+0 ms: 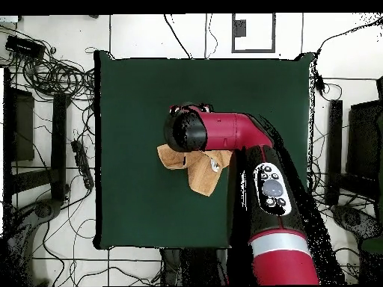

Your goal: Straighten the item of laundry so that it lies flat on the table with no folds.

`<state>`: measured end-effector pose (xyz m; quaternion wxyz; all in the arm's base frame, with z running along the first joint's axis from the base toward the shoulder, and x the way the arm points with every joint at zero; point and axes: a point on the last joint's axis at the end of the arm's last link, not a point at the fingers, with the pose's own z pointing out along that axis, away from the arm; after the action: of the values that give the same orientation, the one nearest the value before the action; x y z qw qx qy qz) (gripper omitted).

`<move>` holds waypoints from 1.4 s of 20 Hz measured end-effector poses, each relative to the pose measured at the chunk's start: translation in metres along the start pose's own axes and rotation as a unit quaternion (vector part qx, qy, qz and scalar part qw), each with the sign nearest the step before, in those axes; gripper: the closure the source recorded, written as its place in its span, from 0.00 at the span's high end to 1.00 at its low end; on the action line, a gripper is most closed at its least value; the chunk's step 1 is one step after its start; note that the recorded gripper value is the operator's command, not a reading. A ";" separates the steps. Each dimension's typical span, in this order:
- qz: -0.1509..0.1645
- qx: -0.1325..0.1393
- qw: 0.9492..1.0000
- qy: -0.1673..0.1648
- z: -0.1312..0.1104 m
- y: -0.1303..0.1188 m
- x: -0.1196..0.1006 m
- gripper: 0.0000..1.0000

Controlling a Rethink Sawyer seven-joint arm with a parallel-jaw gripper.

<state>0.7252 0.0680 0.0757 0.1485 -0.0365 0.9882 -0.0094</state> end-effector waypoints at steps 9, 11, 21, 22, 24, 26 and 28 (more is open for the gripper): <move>0.018 0.005 1.000 0.000 0.001 -0.028 0.000 1.00; 0.019 0.005 1.000 0.000 0.001 -0.030 0.000 1.00; 0.019 0.005 1.000 0.003 0.002 -0.030 0.003 1.00; 0.019 0.005 1.000 0.003 0.002 -0.029 0.003 1.00; 0.018 0.004 1.000 0.005 0.002 -0.028 0.005 1.00; 0.018 0.003 1.000 0.006 0.002 -0.026 0.006 1.00; 0.017 0.002 1.000 0.012 0.003 -0.025 0.012 1.00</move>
<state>0.7170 0.0425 0.0697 0.1373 -0.0191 0.9903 -0.0092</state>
